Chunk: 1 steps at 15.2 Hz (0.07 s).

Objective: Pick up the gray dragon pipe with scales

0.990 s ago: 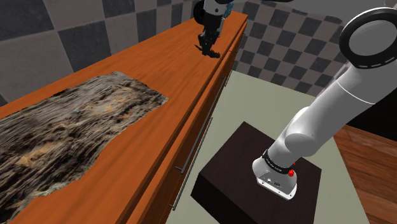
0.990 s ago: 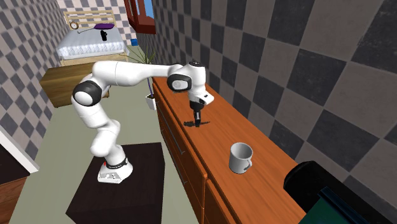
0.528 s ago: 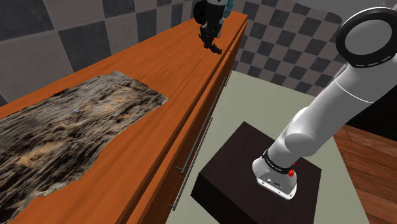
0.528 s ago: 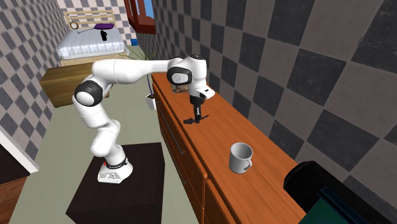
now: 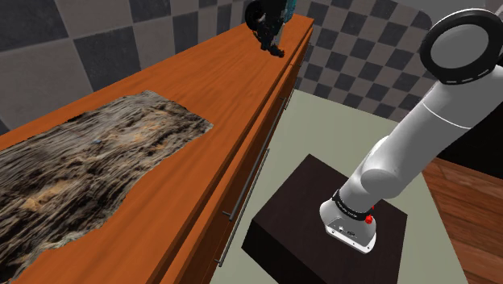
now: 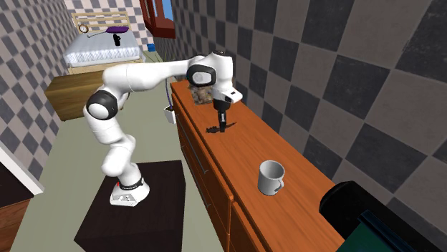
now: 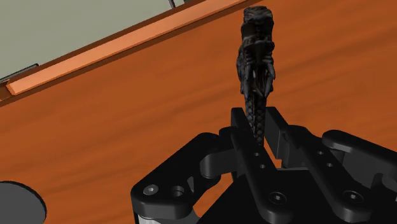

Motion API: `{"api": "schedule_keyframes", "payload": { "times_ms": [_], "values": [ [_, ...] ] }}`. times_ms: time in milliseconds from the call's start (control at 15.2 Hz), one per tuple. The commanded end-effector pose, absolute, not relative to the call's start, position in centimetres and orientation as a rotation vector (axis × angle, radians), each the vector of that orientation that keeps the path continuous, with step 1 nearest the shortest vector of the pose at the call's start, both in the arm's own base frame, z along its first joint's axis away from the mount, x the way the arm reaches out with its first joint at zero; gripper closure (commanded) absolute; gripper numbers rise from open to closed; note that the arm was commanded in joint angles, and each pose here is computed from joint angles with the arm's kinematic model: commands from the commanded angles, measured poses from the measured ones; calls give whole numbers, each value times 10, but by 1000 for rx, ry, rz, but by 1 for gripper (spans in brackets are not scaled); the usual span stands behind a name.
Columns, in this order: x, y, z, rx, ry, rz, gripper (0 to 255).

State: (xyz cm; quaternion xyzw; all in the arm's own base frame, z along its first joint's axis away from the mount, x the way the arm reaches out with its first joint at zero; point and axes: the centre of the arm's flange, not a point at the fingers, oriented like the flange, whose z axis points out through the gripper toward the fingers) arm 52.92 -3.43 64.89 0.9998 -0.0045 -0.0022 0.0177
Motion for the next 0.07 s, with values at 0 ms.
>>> {"api": "schedule_keyframes", "payload": {
  "times_ms": [0],
  "values": [
    [529, -34, 652, 3106, -14, -7, 255]
  ]
}}
